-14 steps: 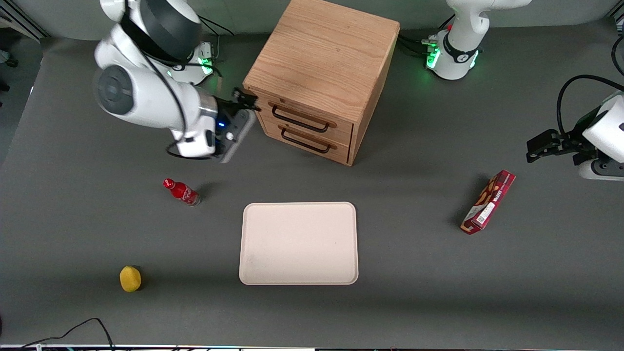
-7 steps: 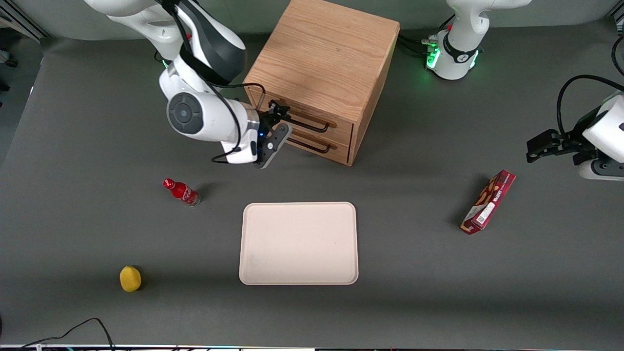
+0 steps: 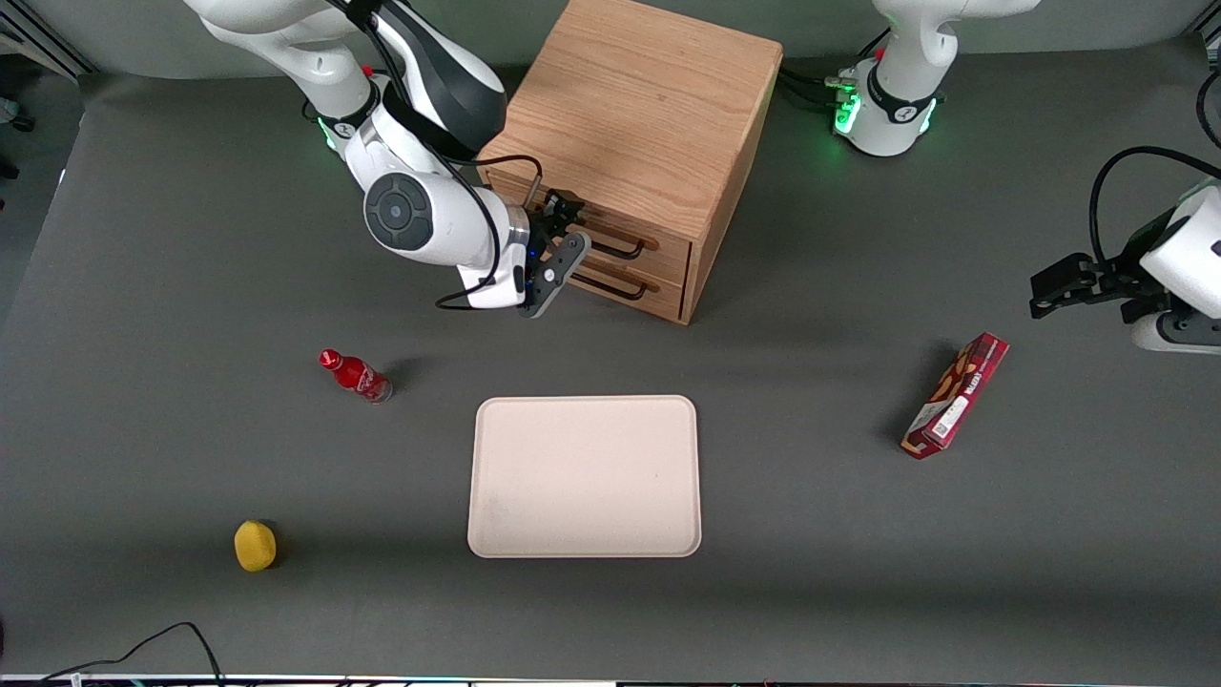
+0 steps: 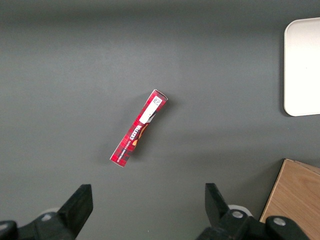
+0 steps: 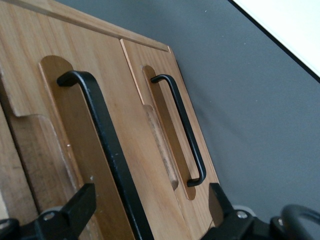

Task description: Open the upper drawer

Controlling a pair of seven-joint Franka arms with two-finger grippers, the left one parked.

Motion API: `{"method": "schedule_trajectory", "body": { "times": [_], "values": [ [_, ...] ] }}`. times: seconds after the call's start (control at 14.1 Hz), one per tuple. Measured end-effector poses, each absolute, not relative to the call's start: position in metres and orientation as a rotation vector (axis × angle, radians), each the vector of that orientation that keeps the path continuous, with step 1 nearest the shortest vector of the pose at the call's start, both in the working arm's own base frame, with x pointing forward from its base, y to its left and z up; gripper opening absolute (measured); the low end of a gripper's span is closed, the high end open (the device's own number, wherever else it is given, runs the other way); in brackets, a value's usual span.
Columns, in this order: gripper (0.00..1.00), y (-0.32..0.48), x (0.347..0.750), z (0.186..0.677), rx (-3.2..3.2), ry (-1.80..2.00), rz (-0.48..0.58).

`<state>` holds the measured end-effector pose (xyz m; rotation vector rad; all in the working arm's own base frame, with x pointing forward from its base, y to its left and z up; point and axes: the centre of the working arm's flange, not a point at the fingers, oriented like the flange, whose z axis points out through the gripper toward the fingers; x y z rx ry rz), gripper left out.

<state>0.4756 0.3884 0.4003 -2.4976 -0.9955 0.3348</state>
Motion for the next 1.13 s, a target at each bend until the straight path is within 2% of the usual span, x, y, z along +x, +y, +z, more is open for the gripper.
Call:
{"method": "schedule_trajectory", "body": {
  "times": [0.85,1.13],
  "values": [
    [1.0,0.394,0.484,0.379,-2.544,-1.026,0.325],
    [1.0,0.383,0.52,0.381,-2.589,-1.01,0.262]
  ]
}}
